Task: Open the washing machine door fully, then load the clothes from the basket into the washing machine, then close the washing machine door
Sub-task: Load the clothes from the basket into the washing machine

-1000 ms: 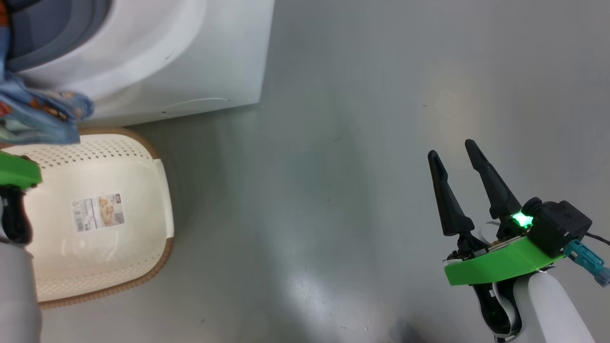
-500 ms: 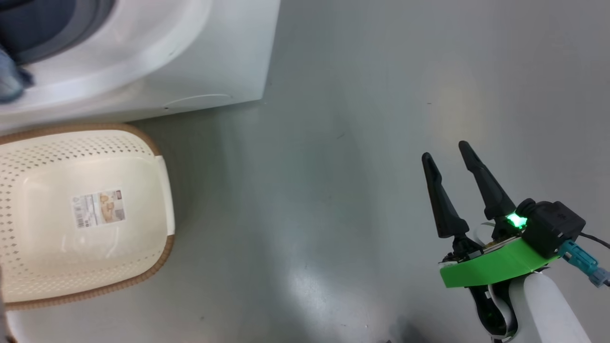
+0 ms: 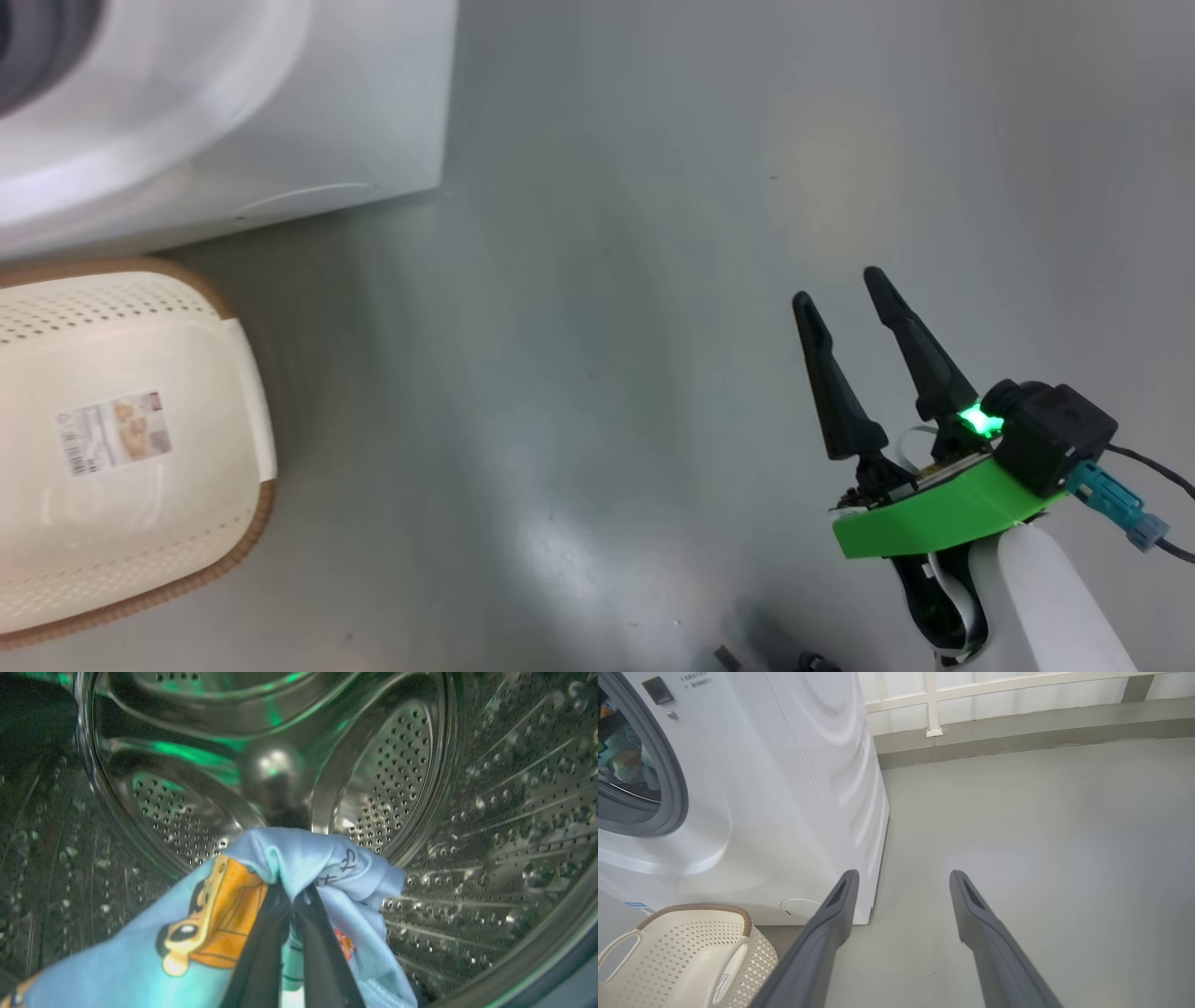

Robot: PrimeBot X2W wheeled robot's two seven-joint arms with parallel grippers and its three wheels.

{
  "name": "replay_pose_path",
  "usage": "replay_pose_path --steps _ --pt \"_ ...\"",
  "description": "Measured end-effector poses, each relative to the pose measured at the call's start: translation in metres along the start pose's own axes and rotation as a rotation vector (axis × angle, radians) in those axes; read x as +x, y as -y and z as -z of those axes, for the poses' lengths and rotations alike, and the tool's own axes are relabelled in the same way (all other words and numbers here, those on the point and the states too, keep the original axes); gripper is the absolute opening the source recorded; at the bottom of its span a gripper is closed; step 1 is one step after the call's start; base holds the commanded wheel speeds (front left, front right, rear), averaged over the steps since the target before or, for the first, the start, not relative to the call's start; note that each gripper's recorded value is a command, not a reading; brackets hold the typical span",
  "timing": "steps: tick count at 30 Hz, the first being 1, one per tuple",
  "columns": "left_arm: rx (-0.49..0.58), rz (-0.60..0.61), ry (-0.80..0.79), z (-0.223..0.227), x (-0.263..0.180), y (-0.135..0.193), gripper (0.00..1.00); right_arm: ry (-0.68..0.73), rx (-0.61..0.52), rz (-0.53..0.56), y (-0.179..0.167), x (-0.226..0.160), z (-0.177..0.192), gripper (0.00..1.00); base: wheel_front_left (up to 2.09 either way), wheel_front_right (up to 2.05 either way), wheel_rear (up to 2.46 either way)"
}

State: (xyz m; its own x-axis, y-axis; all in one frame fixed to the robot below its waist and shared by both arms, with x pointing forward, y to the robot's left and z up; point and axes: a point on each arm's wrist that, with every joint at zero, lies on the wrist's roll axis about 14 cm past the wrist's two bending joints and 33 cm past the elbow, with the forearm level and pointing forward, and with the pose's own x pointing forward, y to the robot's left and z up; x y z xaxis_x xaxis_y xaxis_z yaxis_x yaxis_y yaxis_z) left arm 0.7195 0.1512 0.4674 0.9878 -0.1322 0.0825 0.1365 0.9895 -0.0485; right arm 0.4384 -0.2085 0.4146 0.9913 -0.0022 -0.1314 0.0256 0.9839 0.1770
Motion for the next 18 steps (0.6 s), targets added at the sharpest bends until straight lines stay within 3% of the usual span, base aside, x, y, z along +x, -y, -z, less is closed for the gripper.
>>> replay_pose_path --steps 5,14,17,18 --pt "0.064 0.040 0.112 -0.031 0.018 0.011 0.00 0.005 -0.004 0.008 0.002 0.003 -0.001 1.00 0.00 0.00 0.00" --pt "0.031 0.041 0.042 0.002 0.023 0.018 0.02 -0.013 -0.012 0.024 0.005 -0.005 0.001 1.00 0.00 0.00 0.00" --pt "0.020 0.037 -0.013 0.018 0.021 0.018 0.38 -0.012 -0.014 0.027 0.006 -0.006 0.000 1.00 0.00 0.00 0.00" --pt "0.016 0.035 -0.025 0.021 0.020 0.017 0.82 -0.011 -0.014 0.027 0.006 -0.006 0.000 1.00 0.00 0.00 0.00"
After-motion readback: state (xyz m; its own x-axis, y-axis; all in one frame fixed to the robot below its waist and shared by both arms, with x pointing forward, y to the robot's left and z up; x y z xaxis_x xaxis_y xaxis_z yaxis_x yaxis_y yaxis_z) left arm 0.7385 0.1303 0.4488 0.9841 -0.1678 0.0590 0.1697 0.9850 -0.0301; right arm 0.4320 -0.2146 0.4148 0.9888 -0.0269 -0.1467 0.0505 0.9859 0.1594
